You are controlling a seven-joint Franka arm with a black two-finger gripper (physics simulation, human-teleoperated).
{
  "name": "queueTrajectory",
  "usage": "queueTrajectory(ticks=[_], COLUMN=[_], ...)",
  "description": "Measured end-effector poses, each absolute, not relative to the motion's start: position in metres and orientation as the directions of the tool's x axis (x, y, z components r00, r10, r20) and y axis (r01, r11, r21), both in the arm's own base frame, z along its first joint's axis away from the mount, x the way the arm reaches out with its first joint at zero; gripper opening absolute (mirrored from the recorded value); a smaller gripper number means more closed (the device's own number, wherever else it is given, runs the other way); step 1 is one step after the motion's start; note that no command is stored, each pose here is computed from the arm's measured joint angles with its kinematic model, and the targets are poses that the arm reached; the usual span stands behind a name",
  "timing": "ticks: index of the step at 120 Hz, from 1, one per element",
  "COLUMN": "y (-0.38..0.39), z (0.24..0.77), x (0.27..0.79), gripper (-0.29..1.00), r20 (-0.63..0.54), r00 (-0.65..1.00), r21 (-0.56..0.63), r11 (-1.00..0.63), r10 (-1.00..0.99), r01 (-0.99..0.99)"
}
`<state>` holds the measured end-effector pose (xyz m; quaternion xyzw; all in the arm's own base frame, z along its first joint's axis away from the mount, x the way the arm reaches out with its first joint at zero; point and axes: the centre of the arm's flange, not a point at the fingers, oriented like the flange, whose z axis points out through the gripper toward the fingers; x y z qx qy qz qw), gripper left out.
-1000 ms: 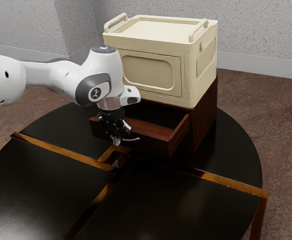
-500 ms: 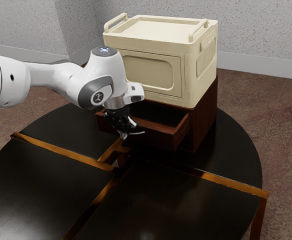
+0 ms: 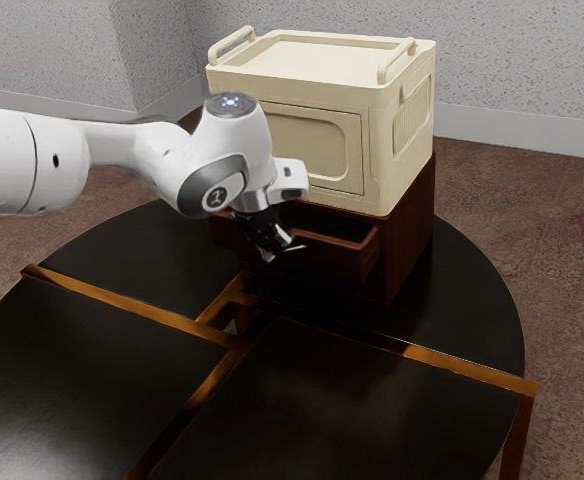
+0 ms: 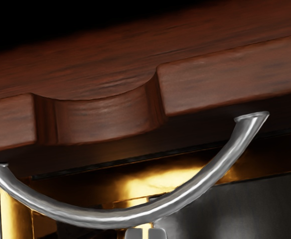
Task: Push the drawer handle with one arm to close the drawer
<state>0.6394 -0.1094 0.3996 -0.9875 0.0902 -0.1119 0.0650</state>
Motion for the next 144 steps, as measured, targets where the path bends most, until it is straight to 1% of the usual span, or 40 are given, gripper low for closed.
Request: queueTrajectory(ticks=[24,44,54,62,69,144], y=[-0.111,-0.11,-0.108,-0.108,-0.106,-0.104], z=[0.401,0.413,0.411,0.406,0.401,0.394], x=[0.654,0.664,0.669,0.672,0.674,0.717], gripper=[-0.08,-0.08,-0.07,-0.1,-0.08,-0.08], r20=[0.227,0.246,0.238,0.228,0.219,0.184], r00=[0.949,0.934,0.932,0.931,0.93,0.921], r21=[-0.155,-0.177,-0.186,-0.191,-0.193,-0.223], r11=[-0.97,-0.96,-0.954,-0.95,-0.948,-0.927], r10=[-0.221,-0.258,-0.274,-0.287,-0.294,-0.345], r01=[-0.188,-0.219,-0.233,-0.246,-0.254,-0.302])
